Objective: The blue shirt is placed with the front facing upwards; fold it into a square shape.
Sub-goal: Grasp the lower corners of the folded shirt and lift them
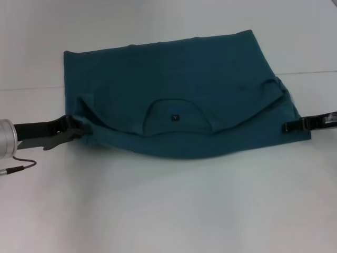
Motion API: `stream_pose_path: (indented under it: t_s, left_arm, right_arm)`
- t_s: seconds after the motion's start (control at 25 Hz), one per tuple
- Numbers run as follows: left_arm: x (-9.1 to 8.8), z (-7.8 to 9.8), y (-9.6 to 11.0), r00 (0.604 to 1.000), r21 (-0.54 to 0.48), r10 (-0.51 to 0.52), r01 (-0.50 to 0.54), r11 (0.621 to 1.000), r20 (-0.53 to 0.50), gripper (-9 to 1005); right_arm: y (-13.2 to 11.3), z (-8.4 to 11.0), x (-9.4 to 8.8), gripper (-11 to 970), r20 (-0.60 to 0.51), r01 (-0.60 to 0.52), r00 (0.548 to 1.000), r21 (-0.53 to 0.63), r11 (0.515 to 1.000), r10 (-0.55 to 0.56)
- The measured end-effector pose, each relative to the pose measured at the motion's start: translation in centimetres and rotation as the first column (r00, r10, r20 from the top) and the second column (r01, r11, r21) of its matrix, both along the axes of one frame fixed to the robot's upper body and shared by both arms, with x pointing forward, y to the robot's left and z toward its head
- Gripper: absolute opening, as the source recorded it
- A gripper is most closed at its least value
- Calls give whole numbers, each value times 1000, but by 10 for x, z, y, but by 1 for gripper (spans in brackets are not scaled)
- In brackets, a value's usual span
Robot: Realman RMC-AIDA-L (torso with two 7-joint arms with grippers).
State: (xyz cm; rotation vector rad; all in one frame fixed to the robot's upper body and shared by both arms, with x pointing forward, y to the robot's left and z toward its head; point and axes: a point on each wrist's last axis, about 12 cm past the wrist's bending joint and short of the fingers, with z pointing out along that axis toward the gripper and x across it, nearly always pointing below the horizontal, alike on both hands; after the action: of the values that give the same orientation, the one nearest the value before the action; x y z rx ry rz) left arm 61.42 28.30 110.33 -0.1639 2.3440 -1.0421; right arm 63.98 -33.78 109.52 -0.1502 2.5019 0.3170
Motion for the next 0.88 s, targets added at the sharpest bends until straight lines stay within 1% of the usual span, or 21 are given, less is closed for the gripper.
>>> stream_pose_path:
  t_s: [0.48, 0.6, 0.88]
  left_arm:
    - [0, -1, -1, 1000, -1, -1, 1, 1000, 0, 57]
    - [0, -1, -2, 1000, -2, -1, 1, 1000, -1, 57]
    - [-1, 0, -2, 1000, -5, -4, 4, 1000, 3, 56]
  right_arm:
    - [6, -7, -1, 684, -9, -2, 1000, -2, 1000, 2]
    - [7, -8, -2, 681, -26, -3, 1000, 12, 1000, 3]
    - [3, -6, -1, 675, -38, 21, 999, 20, 1000, -20]
